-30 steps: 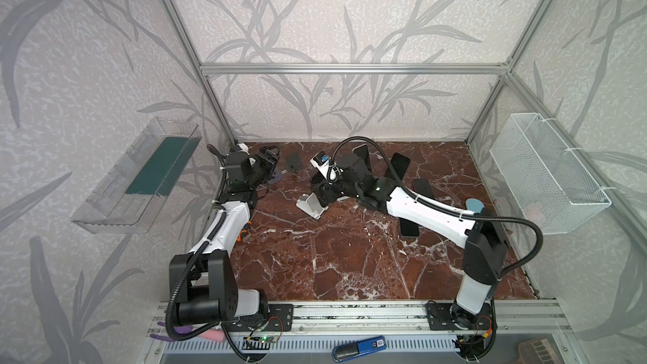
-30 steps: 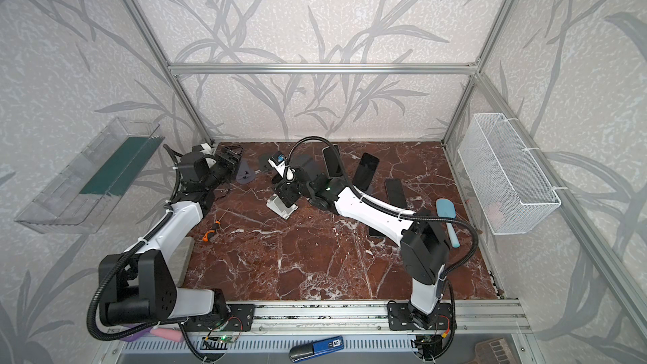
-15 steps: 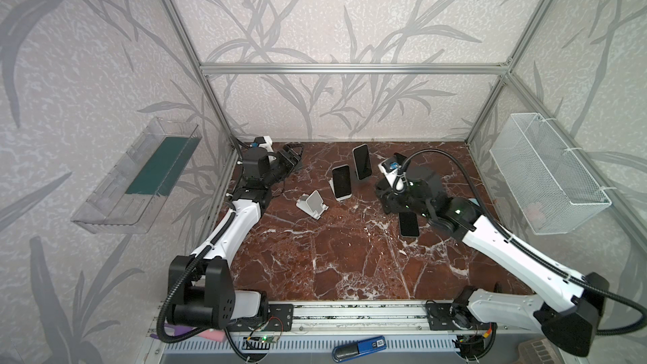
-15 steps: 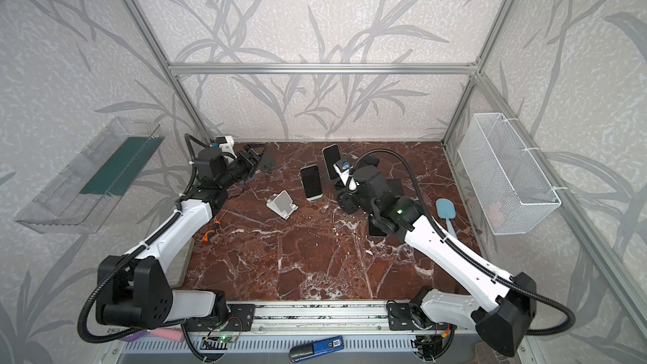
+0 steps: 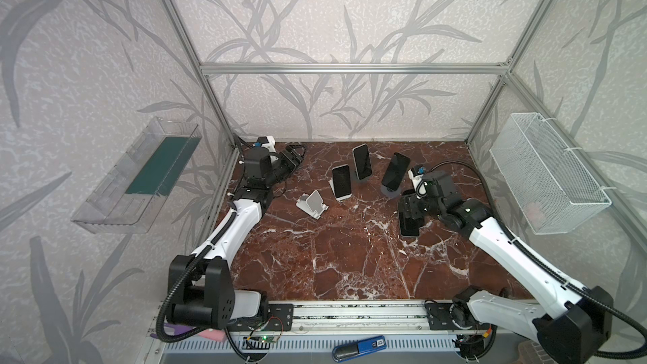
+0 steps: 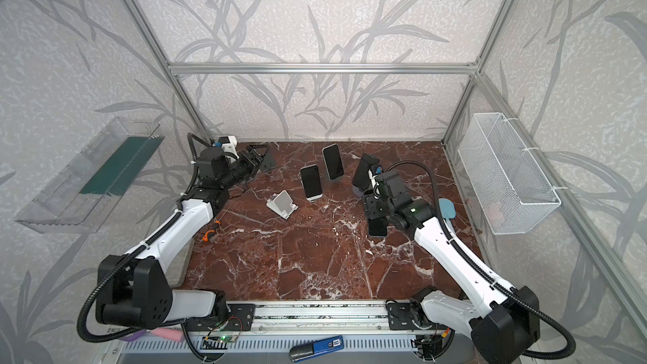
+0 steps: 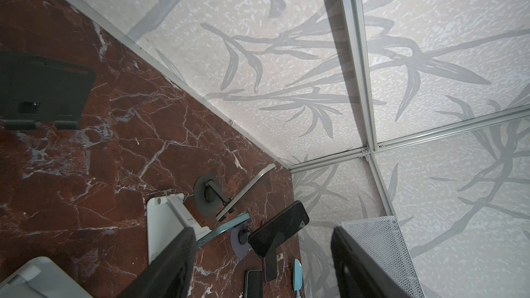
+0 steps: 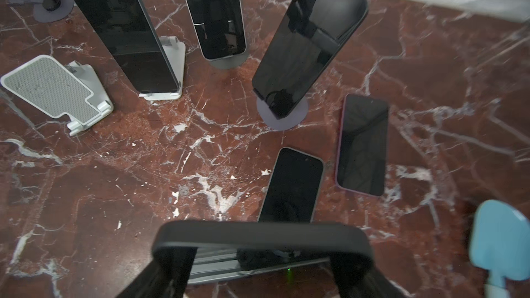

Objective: Remove the phone from the phone stand
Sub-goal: Place the phone at the center of the table.

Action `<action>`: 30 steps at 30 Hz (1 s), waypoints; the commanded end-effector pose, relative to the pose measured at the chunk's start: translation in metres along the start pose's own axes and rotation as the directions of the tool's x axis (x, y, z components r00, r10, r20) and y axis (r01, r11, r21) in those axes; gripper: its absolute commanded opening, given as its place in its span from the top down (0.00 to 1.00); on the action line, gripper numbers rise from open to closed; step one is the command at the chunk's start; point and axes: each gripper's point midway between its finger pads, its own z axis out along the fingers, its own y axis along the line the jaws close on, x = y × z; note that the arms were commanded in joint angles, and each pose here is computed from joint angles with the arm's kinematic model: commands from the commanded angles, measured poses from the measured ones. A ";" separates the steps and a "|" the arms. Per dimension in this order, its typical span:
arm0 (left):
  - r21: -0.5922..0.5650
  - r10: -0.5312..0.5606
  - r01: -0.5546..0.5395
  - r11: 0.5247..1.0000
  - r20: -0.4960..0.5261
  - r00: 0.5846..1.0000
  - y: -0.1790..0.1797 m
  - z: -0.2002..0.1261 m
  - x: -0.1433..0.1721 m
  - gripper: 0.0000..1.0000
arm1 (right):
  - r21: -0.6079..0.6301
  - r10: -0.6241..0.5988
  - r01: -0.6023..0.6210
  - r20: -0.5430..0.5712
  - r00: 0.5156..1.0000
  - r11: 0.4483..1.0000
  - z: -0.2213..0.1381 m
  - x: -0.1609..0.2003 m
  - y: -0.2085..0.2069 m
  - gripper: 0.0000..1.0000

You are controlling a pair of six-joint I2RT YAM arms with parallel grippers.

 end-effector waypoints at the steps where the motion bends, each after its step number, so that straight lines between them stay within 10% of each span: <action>1: 0.036 0.015 -0.015 0.999 -0.002 1.000 -0.017 0.000 -0.005 0.26 | -0.020 0.142 -0.142 0.022 0.990 0.990 0.015 -0.006 0.011 0.34; 30: 0.064 -0.004 0.005 0.998 -0.014 1.000 -0.020 0.002 -0.003 0.28 | 0.002 0.114 -0.119 -0.320 0.941 0.993 0.131 0.043 0.051 0.30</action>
